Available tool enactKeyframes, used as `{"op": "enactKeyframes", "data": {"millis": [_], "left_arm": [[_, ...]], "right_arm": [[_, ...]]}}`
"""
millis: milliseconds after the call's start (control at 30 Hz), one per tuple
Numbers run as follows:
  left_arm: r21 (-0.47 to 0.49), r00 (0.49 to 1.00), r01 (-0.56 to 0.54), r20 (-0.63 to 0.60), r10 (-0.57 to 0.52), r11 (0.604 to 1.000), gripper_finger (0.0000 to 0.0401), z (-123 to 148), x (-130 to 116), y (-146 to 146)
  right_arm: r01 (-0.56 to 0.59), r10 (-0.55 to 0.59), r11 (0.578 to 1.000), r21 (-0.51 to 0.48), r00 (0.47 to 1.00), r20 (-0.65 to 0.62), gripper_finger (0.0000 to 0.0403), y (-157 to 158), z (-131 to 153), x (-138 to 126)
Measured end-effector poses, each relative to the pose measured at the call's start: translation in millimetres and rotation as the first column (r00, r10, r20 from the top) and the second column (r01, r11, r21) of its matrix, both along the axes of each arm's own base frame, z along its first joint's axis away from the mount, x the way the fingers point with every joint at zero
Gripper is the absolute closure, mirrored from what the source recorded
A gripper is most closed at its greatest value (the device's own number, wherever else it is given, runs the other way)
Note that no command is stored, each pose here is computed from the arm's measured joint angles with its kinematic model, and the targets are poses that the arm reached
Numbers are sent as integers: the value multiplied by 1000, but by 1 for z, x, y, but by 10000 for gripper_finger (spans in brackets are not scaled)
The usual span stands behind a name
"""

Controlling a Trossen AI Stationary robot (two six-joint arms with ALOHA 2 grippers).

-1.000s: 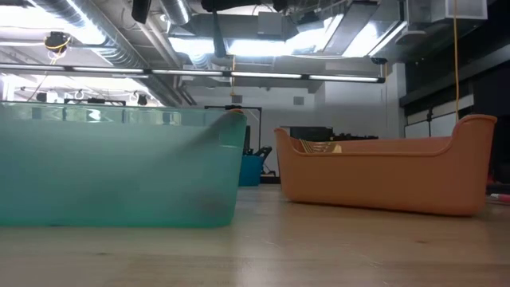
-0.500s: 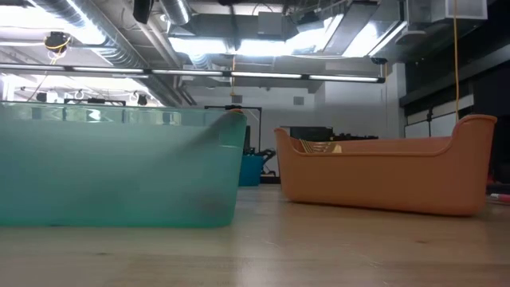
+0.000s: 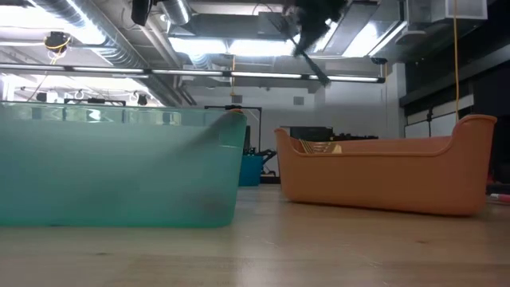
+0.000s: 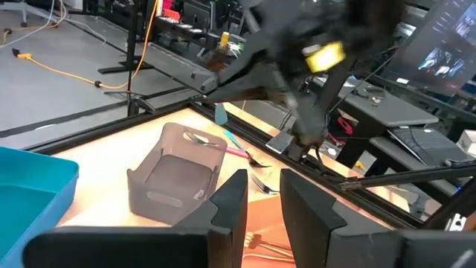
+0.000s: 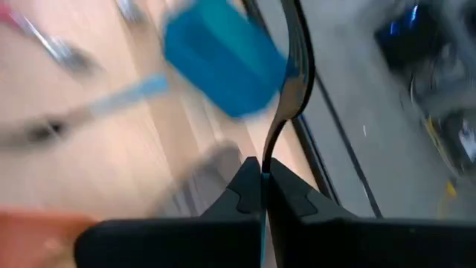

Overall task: Sort silverware by color (type)
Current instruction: Put the blue fork into the black bin

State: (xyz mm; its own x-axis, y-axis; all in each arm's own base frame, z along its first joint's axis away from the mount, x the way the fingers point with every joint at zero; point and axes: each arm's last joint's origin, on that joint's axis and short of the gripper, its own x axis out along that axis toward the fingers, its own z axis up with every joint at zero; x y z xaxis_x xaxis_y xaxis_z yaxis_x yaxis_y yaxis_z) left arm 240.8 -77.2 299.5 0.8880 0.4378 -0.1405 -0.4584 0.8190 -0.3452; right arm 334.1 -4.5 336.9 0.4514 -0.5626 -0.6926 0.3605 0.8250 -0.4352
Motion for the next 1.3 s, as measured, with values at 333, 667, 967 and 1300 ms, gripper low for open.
{"op": "enactKeyframes", "data": {"millis": [333,667,967,1300], "left_arm": [[2,1000,0,-4,0,1000,328,-1,0,0],[3,1000,0,-6,0,1000,328,-1,0,0],[3,1000,0,-7,0,1000,328,-1,0,0],[4,1000,-1,-8,1,1000,328,-1,0,0]], "right_arm": [[23,15,985,171,976,-216,403,-60,-33,-11],[-97,192,959,265,912,-362,403,-79,-84,-25],[-187,279,941,283,902,-331,403,-82,-122,-28],[-209,292,938,277,906,-306,403,-80,-153,-35]]}}
